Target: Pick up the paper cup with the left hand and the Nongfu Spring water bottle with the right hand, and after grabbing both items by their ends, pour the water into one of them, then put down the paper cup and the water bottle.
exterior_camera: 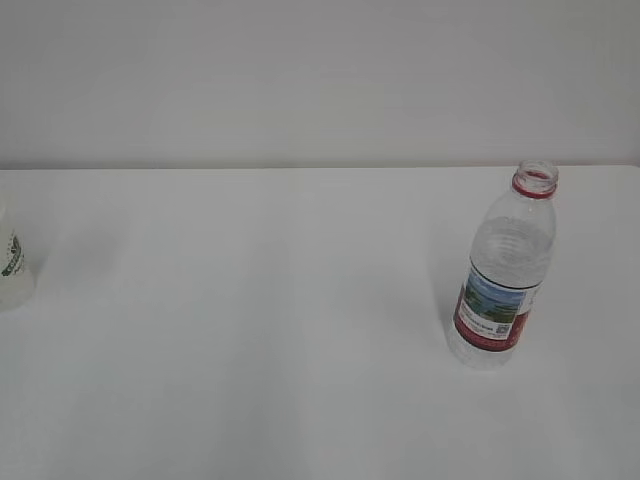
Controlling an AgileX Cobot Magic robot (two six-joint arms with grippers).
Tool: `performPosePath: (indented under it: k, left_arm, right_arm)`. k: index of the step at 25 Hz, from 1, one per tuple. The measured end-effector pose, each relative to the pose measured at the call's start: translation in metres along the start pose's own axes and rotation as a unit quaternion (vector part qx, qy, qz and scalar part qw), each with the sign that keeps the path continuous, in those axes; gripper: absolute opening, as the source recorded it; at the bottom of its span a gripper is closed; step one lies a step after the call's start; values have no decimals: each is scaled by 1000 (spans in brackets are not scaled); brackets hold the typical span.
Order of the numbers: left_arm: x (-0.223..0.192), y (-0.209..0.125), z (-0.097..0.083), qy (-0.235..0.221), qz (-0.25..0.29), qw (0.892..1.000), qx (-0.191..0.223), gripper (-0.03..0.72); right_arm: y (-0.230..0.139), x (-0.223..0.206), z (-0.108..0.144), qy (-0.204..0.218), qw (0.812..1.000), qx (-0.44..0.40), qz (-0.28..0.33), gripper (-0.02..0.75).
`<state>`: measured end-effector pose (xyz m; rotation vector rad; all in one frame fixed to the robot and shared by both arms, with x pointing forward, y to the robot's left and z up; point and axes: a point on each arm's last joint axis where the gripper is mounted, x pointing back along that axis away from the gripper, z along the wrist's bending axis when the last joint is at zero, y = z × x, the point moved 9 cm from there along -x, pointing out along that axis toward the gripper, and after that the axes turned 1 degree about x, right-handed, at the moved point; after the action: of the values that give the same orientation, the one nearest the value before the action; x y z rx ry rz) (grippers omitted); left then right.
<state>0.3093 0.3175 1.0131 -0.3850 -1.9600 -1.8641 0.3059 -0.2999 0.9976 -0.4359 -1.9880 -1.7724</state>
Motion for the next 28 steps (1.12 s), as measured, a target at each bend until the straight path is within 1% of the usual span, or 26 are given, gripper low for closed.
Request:
performPosePath:
  k: [4,10,15,18,21,28]
  left_arm:
    - [0,0,0,1,0,1000,0,551]
    - [1,4,0,-1,-11,1000,-1,549]
    - [7,30,-3,-10,-78,997,0,549]
    - [8,41,-4,-11,-107,994,-2,549]
    - [7,49,-5,-13,-121,993,-3,549]
    - [-5,73,-10,-19,-143,989,-9,548]
  right_arm:
    - [2,1,0,0,1000,0,-5,591]
    - [24,6,-1,-3,998,-1,-63,591]
    - [35,8,-1,-4,996,5,-92,591]
    - [42,9,-2,-5,994,9,-112,591]
    - [50,11,-2,-6,991,10,-136,591]
    - [78,-1,1,3,987,13,-158,591]
